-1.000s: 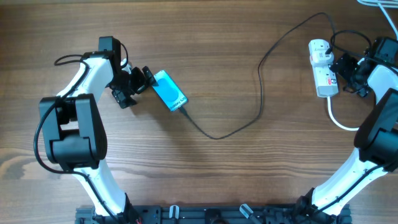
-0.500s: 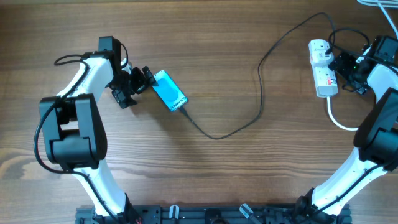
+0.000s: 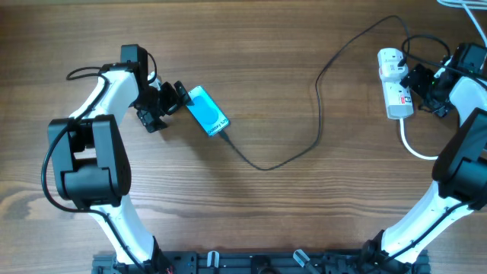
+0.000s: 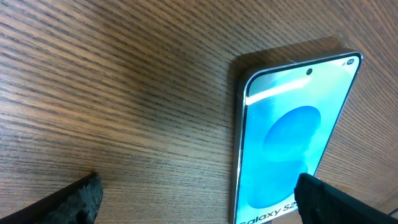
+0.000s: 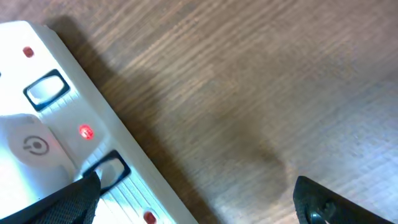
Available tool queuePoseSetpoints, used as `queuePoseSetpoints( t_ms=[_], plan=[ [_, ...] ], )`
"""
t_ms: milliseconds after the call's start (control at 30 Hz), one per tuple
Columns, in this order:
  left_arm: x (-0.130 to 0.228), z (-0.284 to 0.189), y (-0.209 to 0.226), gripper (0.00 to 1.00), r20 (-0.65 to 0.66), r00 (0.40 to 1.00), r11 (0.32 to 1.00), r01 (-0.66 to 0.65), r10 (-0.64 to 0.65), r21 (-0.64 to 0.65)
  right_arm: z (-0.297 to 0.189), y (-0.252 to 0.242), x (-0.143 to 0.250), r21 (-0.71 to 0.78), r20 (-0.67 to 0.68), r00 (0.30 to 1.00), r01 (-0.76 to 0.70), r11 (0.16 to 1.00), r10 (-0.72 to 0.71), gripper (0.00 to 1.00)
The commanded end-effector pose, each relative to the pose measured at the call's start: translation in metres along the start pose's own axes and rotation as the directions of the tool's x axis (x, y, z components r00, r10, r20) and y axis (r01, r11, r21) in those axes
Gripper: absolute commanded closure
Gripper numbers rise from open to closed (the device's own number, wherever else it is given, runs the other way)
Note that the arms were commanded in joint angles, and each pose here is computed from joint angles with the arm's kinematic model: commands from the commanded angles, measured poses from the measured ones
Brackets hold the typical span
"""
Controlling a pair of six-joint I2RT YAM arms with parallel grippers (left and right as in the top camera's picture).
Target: Plug charger to phone and switch on socket
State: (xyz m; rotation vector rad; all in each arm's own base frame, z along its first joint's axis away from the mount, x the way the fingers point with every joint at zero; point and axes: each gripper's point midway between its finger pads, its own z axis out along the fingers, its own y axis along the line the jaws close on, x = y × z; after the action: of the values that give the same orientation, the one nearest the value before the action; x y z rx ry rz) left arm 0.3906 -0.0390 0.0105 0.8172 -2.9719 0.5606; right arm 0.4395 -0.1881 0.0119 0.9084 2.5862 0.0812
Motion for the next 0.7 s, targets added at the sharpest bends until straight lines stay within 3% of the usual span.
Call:
queuePoseSetpoints(
  t_ms=[0, 167, 267, 433, 667],
  plan=[
    [0.009, 0.027, 0.036, 0.0, -0.047, 0.998, 0.992, 0.038, -0.044, -0.117, 0.004, -0.003, 0.033, 0.062, -0.098, 0.993, 0.068, 0.996, -0.062, 0.0],
    [0.009, 0.027, 0.036, 0.0, -0.047, 0.998, 0.992, 0.038, -0.044, -0.116, -0.069, 0.023, 0.009, -0.029, 0.01, 0.997, 0.076, 0.997, -0.076, 0.0],
    [0.009, 0.027, 0.036, 0.0, -0.047, 0.998, 0.992, 0.038, -0.044, -0.116, -0.076, 0.038, 0.031, -0.109, -0.073, 0.994, 0.073, 0.991, -0.081, 0.0],
    [0.009, 0.027, 0.036, 0.0, -0.047, 0.998, 0.992, 0.038, -0.044, -0.117, -0.078, 0.052, 0.073, -0.102, -0.215, 0.968, 0.108, 0.989, -0.128, 0.0],
    [0.009, 0.027, 0.036, 0.0, -0.047, 0.998, 0.992, 0.038, -0.044, -0.117, -0.079, 0.06, 0.085, -0.106, -0.25, 0.956, 0.129, 0.986, -0.152, 0.0]
  ],
)
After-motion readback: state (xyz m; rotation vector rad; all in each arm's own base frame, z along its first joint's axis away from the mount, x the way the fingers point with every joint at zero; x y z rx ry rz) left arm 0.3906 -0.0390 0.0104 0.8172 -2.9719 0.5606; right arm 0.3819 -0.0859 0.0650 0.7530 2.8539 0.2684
